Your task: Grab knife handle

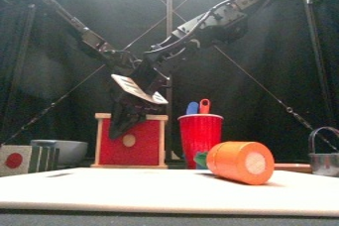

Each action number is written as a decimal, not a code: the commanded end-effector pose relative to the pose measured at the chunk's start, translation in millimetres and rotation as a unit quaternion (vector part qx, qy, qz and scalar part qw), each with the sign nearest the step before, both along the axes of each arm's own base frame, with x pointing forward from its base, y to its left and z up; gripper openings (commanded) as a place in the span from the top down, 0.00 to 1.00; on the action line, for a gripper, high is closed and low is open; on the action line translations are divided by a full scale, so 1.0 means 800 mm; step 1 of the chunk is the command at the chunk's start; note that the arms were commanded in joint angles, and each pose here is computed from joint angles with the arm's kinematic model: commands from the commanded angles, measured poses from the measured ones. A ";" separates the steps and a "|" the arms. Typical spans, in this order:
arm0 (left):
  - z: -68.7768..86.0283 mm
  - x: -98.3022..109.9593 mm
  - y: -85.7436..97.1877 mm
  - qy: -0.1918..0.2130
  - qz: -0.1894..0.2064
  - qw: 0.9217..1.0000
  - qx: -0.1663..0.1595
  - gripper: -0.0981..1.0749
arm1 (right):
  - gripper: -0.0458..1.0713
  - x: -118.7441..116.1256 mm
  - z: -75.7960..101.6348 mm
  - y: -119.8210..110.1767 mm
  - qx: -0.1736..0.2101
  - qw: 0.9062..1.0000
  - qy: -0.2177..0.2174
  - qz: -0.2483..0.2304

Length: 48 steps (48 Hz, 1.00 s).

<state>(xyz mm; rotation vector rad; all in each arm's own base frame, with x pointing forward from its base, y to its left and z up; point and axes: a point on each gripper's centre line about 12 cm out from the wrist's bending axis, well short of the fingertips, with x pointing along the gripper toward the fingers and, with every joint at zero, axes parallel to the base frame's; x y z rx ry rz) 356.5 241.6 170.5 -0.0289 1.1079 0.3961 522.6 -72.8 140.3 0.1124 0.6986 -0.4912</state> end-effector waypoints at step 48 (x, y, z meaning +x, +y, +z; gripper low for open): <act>0.099 -0.009 0.004 -0.155 0.030 0.985 0.074 0.57 | 0.88 -0.037 0.132 0.109 0.097 0.990 -0.098 0.035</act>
